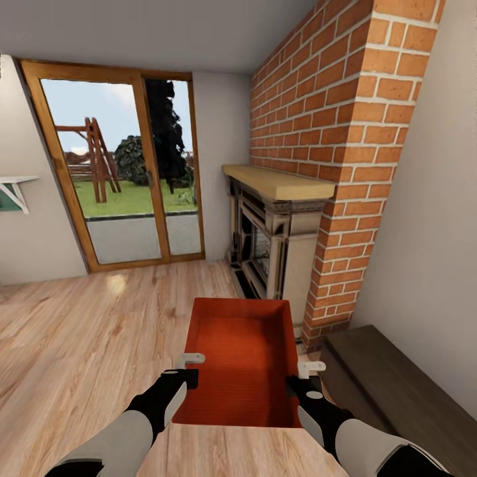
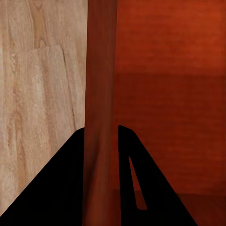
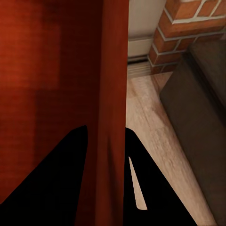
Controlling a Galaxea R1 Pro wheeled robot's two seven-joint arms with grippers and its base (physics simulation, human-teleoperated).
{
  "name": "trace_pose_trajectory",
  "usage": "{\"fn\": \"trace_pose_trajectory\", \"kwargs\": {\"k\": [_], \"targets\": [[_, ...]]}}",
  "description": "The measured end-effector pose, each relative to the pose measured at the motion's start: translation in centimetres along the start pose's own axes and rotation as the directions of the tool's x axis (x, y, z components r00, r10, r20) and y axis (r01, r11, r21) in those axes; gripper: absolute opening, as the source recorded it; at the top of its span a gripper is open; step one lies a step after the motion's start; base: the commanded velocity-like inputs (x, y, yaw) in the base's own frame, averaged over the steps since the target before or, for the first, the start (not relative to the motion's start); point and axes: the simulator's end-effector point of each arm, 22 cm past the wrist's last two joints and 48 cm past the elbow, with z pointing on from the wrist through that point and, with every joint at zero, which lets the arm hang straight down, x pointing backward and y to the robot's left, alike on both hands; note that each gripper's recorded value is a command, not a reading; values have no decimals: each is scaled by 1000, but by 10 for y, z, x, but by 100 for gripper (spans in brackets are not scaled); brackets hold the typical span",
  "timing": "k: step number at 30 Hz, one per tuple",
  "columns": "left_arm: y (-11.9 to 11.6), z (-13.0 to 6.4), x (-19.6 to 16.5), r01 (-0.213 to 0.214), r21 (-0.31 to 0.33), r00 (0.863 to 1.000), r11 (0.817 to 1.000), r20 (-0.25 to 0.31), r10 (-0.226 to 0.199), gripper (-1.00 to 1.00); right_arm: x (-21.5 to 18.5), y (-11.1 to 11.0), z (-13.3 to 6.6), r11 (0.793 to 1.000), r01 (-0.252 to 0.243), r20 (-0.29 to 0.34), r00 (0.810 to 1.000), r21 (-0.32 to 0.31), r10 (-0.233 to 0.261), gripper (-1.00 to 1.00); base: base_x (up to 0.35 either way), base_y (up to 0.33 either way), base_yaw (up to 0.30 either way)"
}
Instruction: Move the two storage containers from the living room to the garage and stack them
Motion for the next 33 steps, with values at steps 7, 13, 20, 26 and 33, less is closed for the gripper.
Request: {"fn": "trace_pose_trajectory", "kwargs": {"k": [7,13,20,26,33], "targets": [[0,-3,-4,1,0,1000,1000,9,-1,-100,-5,0,-2,1000,-1,9,1000,0,1,-100,0,0,0],[0,-3,-5,1,0,1000,1000,10,-1,-100,-6,0,-2,1000,0,10,1000,1,0,-100,0,0,0],[0,-3,-5,-1,0,1000,1000,10,1,-100,-5,-1,-2,1000,-2,10,1000,0,2,-100,0,0,100],[0,-3,-5,2,0,1000,1000,10,-2,-100,-6,0,-2,1000,0,10,1000,0,0,-100,0,0,261],[0,-3,-5,2,0,1000,1000,11,-2,-100,-6,0,-2,1000,0,11,1000,0,0,-100,0,0,268]]}}
